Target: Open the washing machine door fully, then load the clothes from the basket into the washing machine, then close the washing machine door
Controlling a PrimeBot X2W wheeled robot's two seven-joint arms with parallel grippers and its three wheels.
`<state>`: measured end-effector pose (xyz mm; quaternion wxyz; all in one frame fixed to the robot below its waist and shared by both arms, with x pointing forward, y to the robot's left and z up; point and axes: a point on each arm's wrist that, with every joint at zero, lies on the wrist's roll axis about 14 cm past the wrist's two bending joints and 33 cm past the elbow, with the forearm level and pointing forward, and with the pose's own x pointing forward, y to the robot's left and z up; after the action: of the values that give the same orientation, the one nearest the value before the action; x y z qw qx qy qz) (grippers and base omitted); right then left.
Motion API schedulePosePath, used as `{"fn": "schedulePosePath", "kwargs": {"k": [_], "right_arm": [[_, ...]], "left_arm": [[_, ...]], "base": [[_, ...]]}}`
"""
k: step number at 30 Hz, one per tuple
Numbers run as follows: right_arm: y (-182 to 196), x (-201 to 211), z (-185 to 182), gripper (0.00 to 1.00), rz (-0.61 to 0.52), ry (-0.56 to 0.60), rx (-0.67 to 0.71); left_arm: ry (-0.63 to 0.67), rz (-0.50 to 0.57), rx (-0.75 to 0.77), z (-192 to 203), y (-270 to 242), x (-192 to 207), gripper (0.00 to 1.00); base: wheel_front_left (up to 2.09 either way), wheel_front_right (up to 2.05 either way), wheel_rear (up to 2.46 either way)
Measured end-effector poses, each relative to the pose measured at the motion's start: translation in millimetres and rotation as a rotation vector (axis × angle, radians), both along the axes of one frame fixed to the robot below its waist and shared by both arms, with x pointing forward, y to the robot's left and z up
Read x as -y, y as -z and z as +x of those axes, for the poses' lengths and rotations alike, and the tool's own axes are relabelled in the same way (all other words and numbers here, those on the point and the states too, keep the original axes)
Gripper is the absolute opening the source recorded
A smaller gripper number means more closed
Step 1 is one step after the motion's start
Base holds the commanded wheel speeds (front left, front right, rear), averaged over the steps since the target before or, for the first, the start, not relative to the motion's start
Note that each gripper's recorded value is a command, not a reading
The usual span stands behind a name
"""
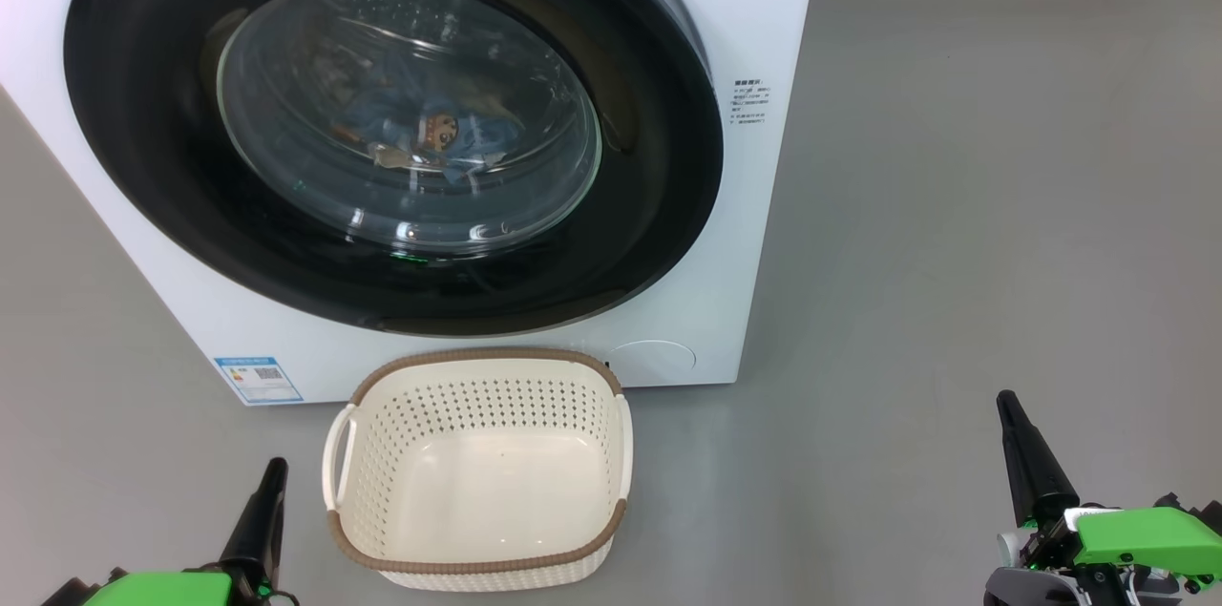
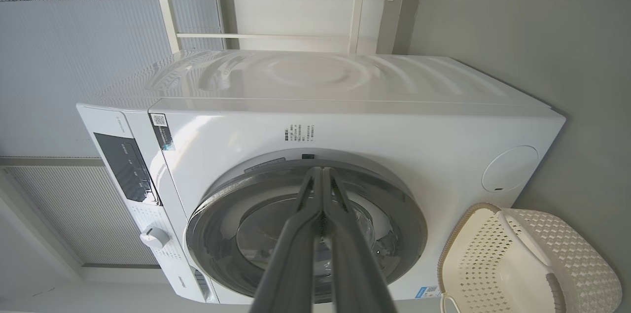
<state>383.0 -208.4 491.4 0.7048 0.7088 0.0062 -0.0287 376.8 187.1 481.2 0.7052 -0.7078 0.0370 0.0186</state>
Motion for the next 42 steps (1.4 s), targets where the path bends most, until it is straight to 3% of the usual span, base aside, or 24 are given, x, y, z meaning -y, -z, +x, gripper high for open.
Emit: {"fn": "schedulePosePath", "kwargs": {"k": [42], "right_arm": [[0.0, 0.0, 0.0, 0.0, 0.0, 0.0, 0.0]], "left_arm": [[0.0, 0.0, 0.0, 0.0, 0.0, 0.0, 0.0]], "base": [[0.0, 0.0, 0.0]]}}
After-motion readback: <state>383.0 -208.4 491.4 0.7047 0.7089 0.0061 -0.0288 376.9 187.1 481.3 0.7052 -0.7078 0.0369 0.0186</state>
